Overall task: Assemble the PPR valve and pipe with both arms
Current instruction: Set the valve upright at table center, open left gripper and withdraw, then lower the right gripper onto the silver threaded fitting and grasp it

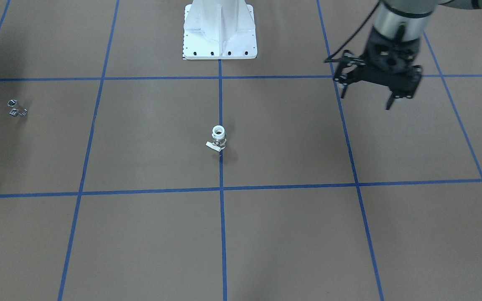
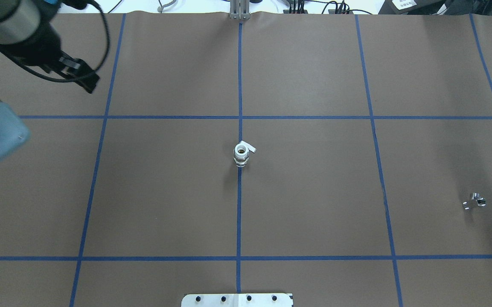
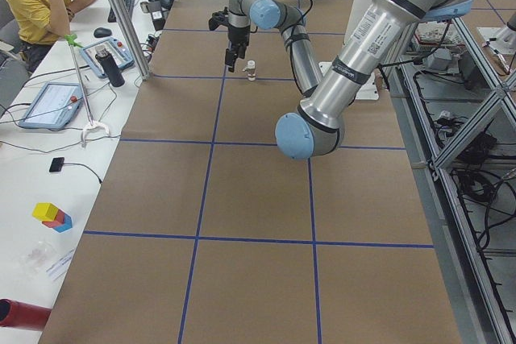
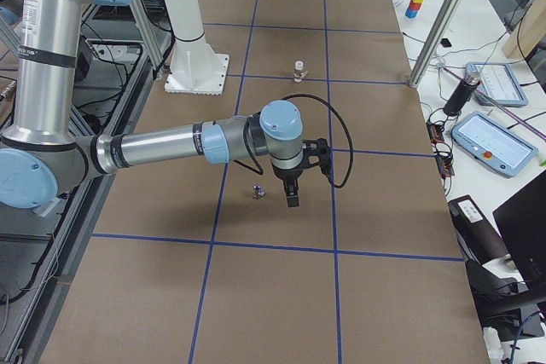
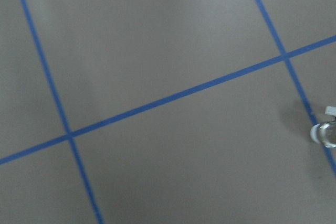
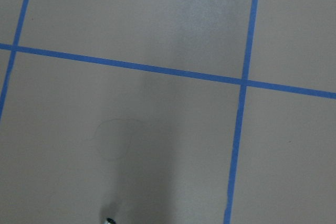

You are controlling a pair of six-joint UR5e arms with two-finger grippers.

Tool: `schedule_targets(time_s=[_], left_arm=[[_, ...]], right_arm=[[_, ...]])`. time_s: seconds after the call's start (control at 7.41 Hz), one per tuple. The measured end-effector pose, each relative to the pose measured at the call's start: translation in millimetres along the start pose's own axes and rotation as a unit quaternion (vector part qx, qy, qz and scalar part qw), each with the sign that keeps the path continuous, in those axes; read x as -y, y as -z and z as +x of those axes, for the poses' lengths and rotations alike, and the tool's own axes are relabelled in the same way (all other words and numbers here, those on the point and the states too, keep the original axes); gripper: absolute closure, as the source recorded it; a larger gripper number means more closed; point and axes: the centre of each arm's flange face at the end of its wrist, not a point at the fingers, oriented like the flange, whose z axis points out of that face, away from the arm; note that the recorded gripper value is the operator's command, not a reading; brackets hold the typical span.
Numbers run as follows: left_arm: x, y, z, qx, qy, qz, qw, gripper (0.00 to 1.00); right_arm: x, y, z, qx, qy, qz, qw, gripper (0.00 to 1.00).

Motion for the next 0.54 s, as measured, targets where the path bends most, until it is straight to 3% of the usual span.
schedule_targets(time_s=[0.27, 0.54], left_arm=[[-44.2, 10.1, -148.1, 0.017, -0.042, -0.024, 0.9987, 0.0], [-109.1, 1.4, -266.5, 0.024, -0.036, -0.055, 0.9975, 0.0]], right_arm=[[-23.0, -14.2, -23.3, 0.01, -0.017, 0.007, 0.9998, 0.0], [-57.3, -38.0, -34.7, 0.013, -0.026, 0.014, 0.9995, 0.0]])
